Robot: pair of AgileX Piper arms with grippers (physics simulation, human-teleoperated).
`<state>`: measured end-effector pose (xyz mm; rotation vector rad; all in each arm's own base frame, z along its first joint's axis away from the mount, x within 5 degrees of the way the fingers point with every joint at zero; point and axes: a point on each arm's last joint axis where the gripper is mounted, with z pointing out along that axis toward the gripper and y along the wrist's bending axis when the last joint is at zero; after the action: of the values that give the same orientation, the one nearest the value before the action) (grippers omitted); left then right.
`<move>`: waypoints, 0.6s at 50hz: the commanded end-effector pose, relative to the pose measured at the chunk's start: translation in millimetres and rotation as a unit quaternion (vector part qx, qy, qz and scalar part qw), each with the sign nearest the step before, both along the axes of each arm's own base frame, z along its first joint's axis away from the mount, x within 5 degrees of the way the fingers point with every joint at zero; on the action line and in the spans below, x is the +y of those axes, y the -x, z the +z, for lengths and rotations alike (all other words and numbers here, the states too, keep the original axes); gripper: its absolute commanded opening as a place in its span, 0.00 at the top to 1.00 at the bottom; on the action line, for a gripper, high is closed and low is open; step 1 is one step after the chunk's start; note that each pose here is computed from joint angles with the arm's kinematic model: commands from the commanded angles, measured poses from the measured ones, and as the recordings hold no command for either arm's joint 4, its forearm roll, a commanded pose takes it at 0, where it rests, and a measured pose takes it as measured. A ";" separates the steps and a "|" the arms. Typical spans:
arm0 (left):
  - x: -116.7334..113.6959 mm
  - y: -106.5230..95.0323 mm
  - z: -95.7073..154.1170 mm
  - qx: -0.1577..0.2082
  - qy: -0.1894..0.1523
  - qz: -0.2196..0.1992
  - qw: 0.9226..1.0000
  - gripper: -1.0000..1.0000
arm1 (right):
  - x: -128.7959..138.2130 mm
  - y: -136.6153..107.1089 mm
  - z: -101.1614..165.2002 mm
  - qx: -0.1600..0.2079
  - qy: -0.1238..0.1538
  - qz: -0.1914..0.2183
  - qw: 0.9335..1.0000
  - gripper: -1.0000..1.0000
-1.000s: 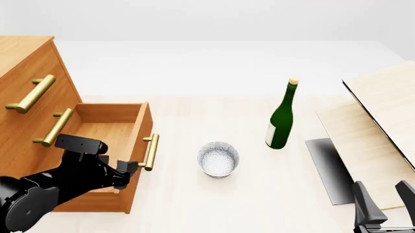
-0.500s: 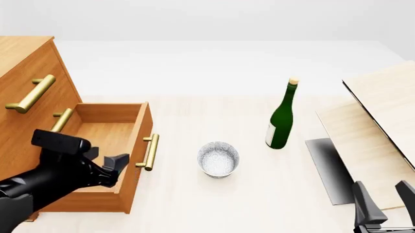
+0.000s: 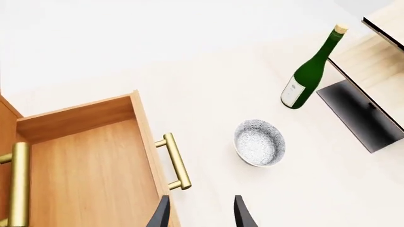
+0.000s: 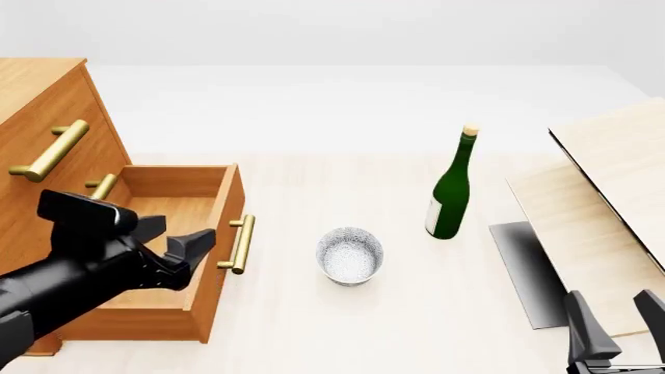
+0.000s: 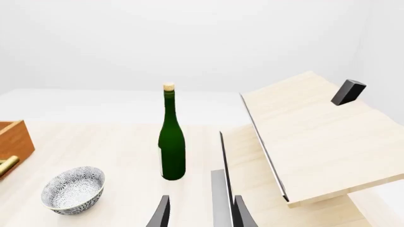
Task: Put the bowl in the bottom drawer of the cabinet and close it.
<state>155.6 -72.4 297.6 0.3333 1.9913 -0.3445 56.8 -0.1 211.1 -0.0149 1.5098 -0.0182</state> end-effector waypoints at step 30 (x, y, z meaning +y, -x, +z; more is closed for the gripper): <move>-41.8 -30.7 23.4 0.084 -0.002 -0.036 0.996 0.00 | -0.2 0.2 0.9 -0.003 -0.002 -0.002 1.000 0.00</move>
<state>177.5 -102.7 323.7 0.3791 2.0615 -0.4186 56.6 -0.3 212.0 -0.0086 1.5037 -0.0175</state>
